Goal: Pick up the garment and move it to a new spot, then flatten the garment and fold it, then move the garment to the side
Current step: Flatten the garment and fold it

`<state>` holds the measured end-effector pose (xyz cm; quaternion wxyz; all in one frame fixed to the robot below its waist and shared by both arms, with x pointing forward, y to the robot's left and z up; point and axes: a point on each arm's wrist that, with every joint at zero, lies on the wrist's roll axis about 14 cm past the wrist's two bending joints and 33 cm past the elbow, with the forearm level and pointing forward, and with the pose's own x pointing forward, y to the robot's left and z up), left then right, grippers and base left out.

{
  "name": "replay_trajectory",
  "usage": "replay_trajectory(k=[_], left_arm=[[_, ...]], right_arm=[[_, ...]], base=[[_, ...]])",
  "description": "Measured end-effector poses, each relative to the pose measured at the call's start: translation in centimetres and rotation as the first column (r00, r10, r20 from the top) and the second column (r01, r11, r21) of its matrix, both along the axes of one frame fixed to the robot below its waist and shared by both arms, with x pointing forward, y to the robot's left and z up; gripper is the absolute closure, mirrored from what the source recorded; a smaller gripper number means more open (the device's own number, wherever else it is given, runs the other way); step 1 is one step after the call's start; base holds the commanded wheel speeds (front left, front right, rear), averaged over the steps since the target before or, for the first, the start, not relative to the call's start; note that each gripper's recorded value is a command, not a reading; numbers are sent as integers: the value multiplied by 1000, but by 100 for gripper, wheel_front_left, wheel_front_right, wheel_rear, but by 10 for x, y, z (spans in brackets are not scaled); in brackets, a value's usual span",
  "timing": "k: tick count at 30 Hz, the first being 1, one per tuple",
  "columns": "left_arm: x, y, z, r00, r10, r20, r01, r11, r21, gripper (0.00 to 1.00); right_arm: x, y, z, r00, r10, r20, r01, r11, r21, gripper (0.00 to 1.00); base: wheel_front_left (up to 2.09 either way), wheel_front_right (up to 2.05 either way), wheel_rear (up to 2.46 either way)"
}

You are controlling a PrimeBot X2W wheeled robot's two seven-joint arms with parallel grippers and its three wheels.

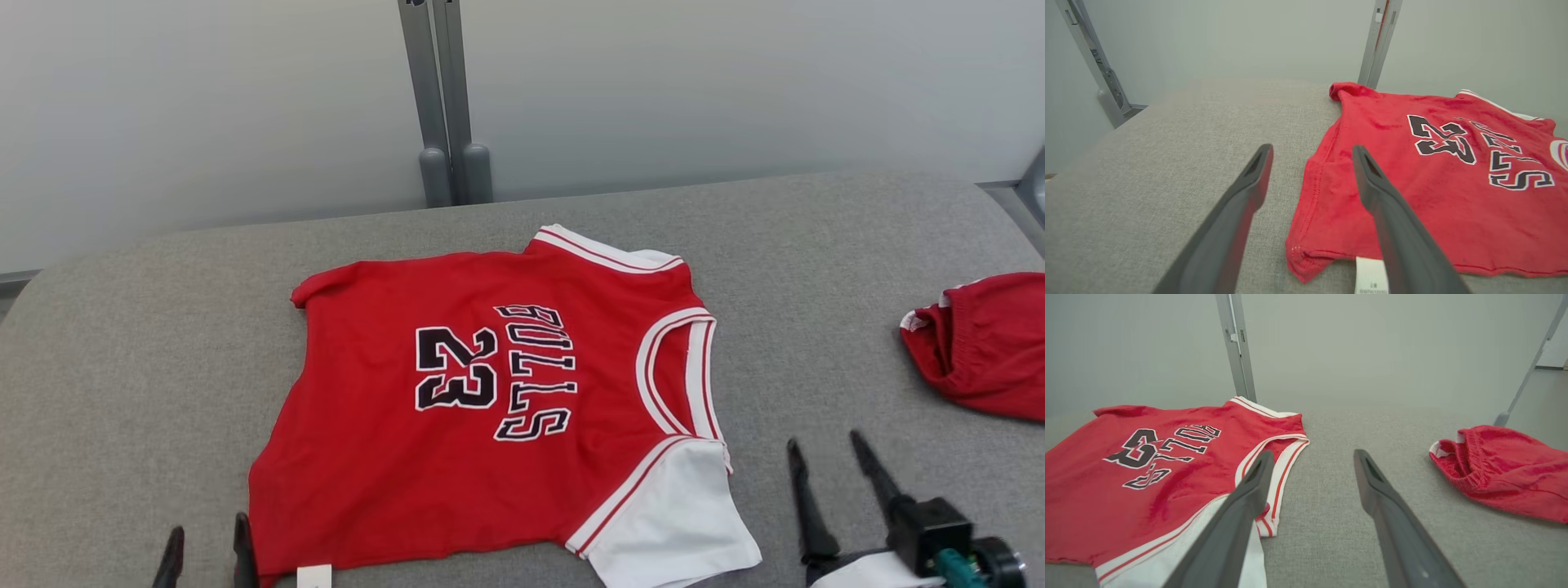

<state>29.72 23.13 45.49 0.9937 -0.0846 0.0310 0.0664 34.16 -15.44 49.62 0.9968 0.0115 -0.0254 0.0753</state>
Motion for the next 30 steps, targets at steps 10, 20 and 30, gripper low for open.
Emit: replay_trajectory(k=[10,20,30], left_arm=[[-5,-3,-70,932,-42,-359,34,999,-29,0],[2,-1,-93,863,-65,-501,40,997,-61,0],[-6,-13,-102,825,-126,-551,75,991,-114,100]], right_arm=[[-23,35,-95,884,139,-447,-184,981,-58,0],[-22,50,-122,779,184,-600,-273,960,-61,0],[-27,59,-131,737,219,-640,-314,949,-36,0]], base=[[0,0,0],[0,0,0],[0,0,0]])
